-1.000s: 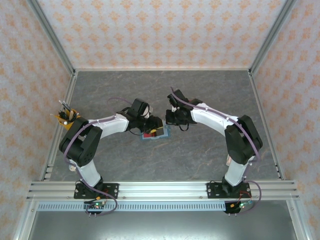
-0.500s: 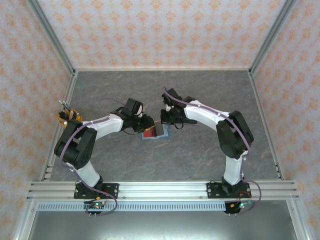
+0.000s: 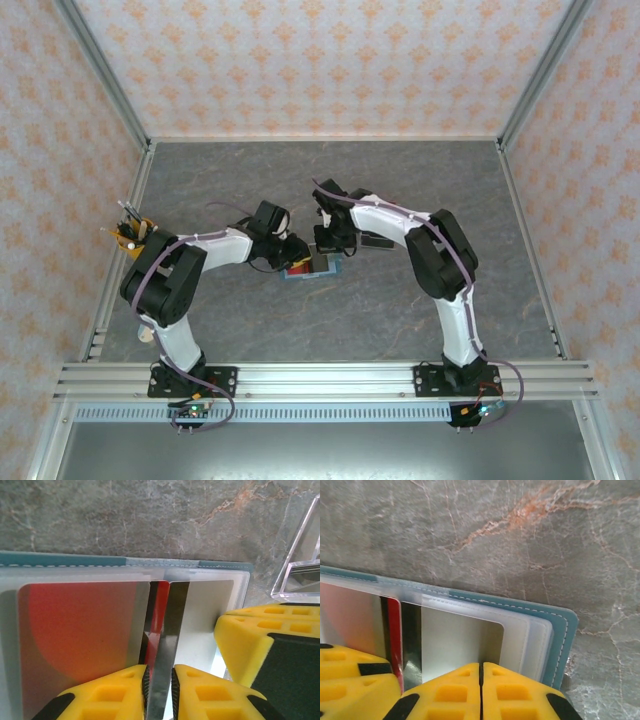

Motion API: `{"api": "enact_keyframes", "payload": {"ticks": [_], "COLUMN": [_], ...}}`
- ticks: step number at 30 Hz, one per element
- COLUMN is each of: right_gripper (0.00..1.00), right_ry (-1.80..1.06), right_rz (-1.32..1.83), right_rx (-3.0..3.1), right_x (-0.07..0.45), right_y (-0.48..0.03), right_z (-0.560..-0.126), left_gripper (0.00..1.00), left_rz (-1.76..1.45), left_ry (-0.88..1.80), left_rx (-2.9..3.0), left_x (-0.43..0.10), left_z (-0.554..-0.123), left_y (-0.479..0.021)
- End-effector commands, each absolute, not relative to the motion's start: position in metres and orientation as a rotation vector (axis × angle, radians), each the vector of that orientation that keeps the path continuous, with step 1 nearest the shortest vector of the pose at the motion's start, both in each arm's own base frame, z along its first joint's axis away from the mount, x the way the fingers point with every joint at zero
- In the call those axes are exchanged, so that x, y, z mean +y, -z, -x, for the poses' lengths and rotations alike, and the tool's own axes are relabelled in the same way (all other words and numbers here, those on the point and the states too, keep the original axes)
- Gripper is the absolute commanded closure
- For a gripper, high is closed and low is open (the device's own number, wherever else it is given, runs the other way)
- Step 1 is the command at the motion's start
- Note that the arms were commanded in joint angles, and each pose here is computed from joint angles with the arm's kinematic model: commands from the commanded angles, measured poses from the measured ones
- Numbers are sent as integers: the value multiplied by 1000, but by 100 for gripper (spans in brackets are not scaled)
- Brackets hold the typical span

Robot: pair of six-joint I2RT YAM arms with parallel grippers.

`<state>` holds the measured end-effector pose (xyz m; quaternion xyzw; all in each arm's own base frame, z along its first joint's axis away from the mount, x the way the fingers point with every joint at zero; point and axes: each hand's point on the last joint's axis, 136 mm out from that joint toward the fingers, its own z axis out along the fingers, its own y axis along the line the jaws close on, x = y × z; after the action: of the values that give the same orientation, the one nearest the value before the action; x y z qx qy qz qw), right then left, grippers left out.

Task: Take the credit cards out of the card holder

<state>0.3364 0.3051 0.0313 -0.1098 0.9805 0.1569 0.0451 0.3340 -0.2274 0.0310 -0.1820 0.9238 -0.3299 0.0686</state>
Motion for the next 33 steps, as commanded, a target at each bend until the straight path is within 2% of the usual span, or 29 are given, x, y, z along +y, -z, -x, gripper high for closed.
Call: {"api": "enact_keyframes", "payload": {"ticks": [1,6,33], "right_gripper": [92,92,92], "right_ry": [-352,-328,-349], "right_rz": [405,408,507], "right_rx": [3058,3093,3146], "right_x": [289,283,273], "right_y": [-19,-7,2], "right_z": [-330,-326,-321], "left_gripper": [75,72,69], "left_rz": [572,578,462], "left_ry": [938,939,1043], "left_rx": [2809,2819,2838], "left_x": [-221,-221,-240], "left_z": [-331,-330,-332], "left_y": [-19,-12,-19]}}
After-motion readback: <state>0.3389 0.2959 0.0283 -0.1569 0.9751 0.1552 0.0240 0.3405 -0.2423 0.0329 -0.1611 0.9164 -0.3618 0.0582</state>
